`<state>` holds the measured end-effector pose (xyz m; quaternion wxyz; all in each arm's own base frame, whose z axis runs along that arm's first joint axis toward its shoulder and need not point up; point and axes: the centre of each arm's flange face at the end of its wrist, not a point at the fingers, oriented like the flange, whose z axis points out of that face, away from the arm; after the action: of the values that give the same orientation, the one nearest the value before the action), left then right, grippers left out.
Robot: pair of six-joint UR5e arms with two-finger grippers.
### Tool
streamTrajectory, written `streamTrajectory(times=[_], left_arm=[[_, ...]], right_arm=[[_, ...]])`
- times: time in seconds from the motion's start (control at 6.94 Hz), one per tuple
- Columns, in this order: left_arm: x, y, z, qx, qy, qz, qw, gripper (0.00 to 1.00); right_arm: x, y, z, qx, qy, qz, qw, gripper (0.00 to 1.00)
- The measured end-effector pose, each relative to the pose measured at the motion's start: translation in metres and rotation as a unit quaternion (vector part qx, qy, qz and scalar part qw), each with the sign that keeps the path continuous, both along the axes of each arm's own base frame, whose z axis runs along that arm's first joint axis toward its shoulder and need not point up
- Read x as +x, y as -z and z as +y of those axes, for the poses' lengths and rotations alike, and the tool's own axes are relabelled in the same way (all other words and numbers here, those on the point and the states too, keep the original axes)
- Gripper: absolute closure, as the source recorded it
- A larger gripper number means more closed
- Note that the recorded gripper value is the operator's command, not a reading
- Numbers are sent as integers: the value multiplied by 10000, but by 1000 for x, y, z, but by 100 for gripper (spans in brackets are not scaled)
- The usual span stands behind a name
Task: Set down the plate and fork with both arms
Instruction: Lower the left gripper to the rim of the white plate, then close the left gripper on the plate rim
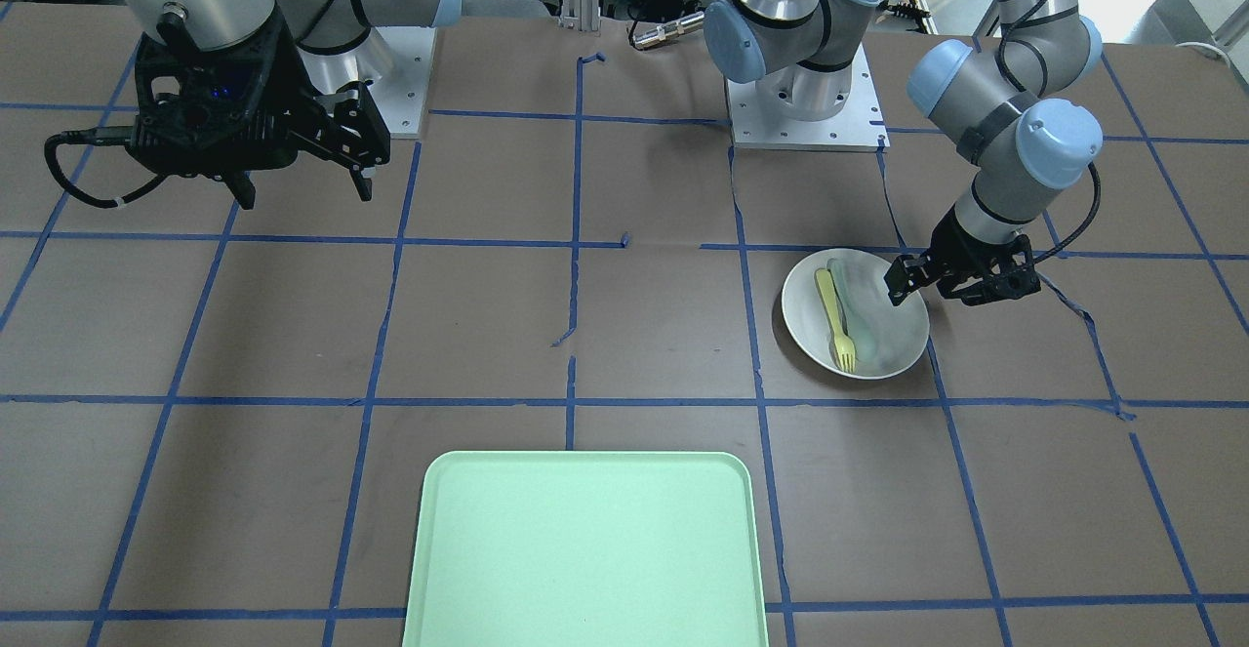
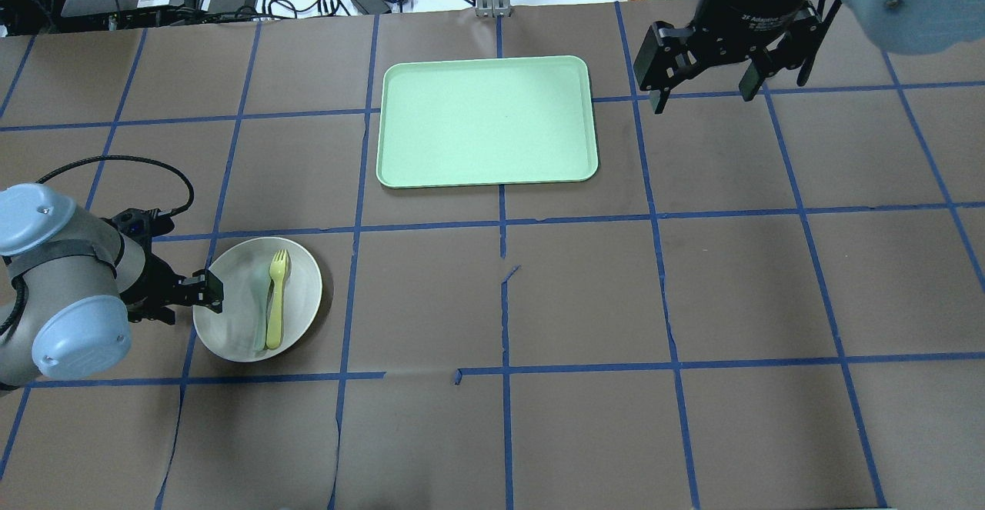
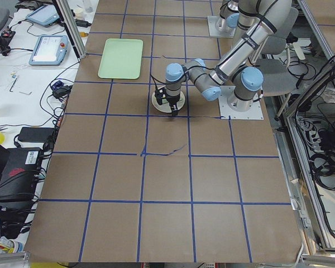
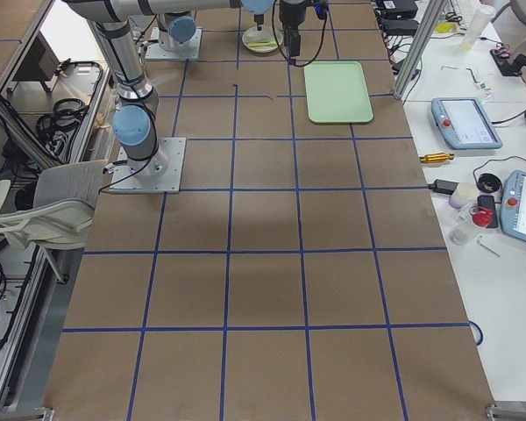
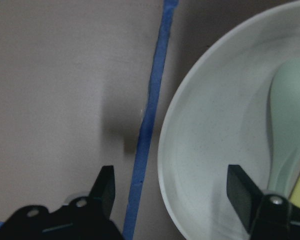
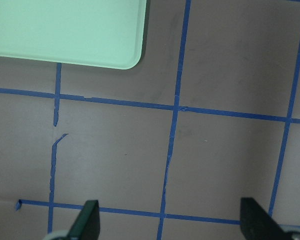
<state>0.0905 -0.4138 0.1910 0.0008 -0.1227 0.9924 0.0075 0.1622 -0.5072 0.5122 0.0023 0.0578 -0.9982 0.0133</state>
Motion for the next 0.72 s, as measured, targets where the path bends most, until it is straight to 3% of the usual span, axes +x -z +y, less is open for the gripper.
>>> streamTrajectory(times=[0.29,0.72], left_arm=[[1,7,0,61,-78,12,10000,96],[3,4,-7,150,-13,59,9999,100]], right_arm=[[0,0,0,0,4,0,10000,0],[0,0,0,0,4,-2,10000,0]])
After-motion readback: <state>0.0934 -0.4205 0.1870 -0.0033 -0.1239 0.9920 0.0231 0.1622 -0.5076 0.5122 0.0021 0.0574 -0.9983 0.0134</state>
